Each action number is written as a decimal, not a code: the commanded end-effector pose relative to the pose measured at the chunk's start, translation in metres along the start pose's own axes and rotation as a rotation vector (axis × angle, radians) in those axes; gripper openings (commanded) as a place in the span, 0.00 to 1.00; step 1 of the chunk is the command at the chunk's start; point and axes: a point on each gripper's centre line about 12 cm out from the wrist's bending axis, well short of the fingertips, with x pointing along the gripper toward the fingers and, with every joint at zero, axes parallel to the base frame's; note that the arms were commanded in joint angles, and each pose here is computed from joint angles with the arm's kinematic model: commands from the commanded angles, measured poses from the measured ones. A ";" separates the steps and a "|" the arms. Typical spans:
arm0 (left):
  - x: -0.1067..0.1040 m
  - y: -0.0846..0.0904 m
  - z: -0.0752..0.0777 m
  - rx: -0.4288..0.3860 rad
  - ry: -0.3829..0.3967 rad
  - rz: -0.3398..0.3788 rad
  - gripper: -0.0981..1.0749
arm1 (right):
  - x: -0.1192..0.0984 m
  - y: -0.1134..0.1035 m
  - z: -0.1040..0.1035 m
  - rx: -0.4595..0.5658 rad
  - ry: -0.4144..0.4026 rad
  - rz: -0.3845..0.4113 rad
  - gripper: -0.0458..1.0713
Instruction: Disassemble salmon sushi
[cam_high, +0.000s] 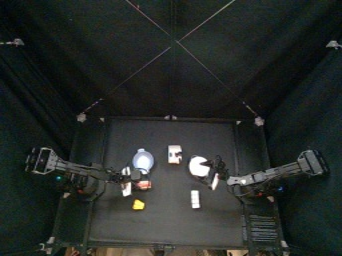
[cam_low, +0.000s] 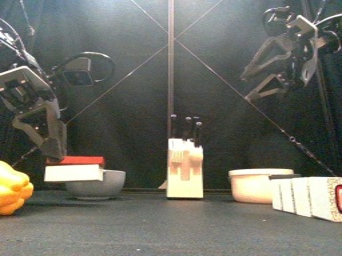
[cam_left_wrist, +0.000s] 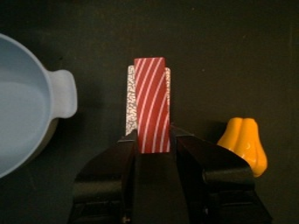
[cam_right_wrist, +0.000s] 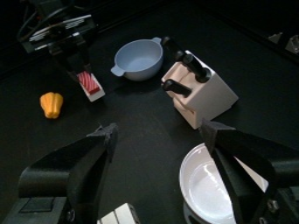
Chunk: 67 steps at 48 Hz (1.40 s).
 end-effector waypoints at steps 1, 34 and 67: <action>-0.004 -0.009 0.022 0.009 -0.077 -0.029 0.58 | 0.000 0.004 0.006 0.002 -0.011 0.008 0.97; -0.012 -0.035 0.118 0.050 -0.584 -0.182 0.58 | 0.016 0.042 0.024 -0.108 -0.023 0.160 0.97; 0.007 -0.035 0.155 0.126 -0.672 -0.152 0.58 | 0.029 0.073 0.025 -0.211 0.008 0.284 0.97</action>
